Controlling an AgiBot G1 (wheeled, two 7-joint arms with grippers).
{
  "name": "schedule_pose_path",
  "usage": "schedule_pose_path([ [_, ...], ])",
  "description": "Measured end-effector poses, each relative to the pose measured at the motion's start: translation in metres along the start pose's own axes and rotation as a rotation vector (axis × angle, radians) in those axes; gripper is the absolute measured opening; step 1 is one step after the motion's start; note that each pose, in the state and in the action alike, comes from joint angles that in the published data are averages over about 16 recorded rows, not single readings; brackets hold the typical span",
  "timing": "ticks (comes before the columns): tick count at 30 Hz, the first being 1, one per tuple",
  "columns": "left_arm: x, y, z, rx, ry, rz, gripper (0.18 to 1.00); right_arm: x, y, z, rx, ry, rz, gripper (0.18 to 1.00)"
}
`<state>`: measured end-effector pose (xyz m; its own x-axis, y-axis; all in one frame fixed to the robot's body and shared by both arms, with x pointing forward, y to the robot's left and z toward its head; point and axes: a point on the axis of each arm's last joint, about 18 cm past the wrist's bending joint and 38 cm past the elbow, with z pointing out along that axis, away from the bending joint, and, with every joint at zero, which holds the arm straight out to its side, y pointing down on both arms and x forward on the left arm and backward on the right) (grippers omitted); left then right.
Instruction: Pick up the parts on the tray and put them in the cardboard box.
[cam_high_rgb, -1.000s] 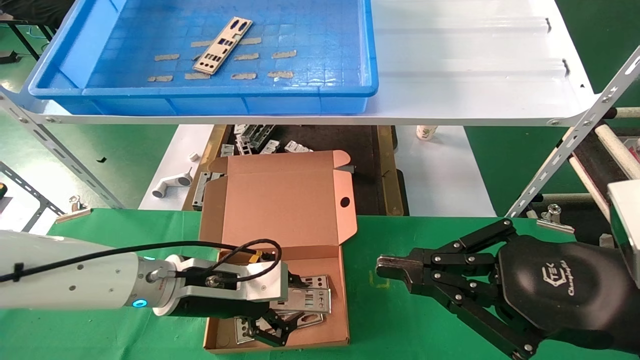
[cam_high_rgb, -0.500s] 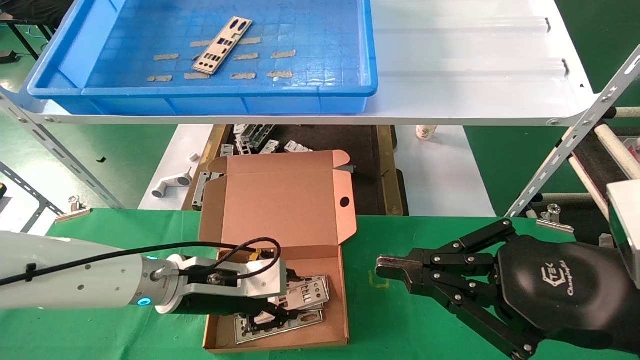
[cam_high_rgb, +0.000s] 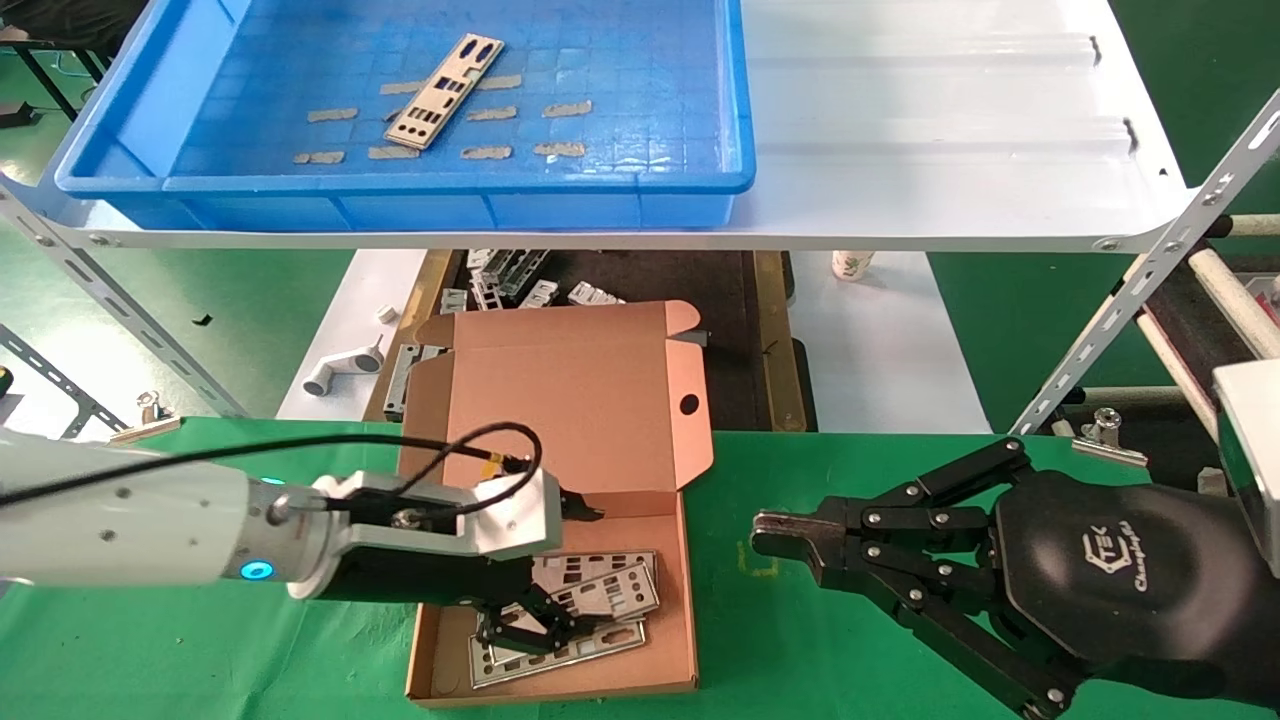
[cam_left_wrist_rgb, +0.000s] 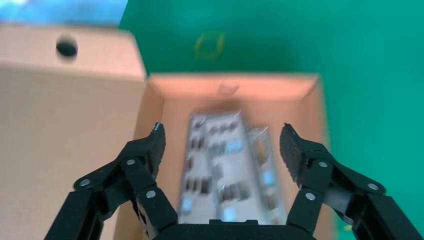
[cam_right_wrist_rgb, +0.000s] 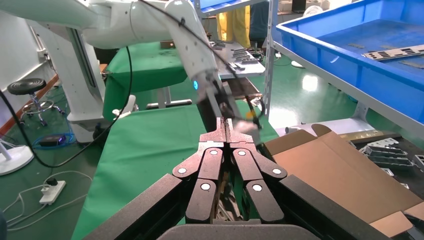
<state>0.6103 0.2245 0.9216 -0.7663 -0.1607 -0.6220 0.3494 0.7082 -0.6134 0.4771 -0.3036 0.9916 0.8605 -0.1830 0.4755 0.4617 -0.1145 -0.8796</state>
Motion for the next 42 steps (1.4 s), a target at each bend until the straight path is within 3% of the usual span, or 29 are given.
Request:
schedule_pose_path([
  [11,0.003,-0.014,-0.031,0.119,0.035,-0.09,0.925,0.0,0.0,0.0,0.0,0.0,0.0,0.196],
  [25,0.015,-0.018,-0.056,0.251,0.057,-0.147,0.998,0.0,0.0,0.0,0.0,0.0,0.0,0.282],
  [31,0.02,-0.02,-0.068,0.309,0.064,-0.163,1.001,0.0,0.0,0.0,0.0,0.0,0.0,0.373],
  [42,0.028,-0.025,-0.093,0.417,0.07,-0.181,1.001,0.0,0.0,0.0,0.0,0.0,0.0,0.624],
])
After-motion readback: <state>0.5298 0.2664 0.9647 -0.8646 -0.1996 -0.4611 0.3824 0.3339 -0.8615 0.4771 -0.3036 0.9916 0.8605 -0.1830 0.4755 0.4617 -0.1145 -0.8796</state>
